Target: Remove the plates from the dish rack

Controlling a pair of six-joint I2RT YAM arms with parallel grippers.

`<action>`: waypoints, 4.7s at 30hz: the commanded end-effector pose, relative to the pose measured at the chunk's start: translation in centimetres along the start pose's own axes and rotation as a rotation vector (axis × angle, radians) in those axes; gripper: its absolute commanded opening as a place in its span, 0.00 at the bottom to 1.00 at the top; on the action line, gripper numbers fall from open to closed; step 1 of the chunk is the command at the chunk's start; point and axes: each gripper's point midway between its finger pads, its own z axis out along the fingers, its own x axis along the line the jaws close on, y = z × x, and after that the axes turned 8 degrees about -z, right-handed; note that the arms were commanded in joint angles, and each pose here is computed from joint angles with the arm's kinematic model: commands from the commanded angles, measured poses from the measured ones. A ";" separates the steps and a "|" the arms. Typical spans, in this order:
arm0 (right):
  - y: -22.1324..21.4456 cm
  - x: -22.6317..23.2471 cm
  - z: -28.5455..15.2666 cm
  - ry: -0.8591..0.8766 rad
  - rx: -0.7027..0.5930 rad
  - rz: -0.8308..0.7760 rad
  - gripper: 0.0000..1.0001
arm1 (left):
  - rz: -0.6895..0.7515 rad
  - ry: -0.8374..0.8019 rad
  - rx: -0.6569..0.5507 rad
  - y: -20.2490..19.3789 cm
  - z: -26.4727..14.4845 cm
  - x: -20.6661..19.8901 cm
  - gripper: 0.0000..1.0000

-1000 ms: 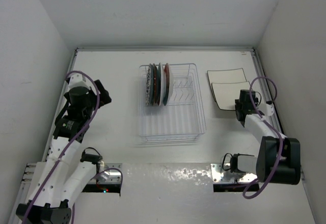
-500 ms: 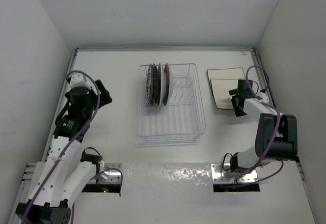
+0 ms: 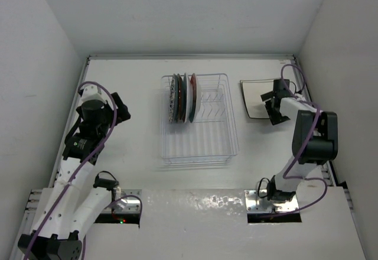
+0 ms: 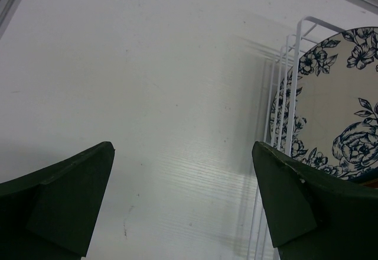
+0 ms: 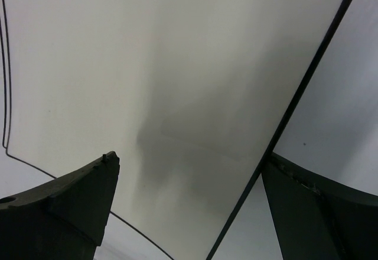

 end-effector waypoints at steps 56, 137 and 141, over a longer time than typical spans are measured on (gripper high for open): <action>-13.9 22.4 -30.8 0.652 -0.219 -1.349 0.53 | 0.005 -0.015 -0.025 0.9 0.2 -0.8 1.00; -8.7 17.5 -50.7 1.317 -0.193 -0.972 0.00 | 0.008 -0.974 0.117 0.4 -11.5 -14.9 1.00; -11.1 15.8 -52.7 1.496 -0.056 -0.949 0.00 | 0.015 -1.114 0.191 -0.5 -13.5 -16.2 1.00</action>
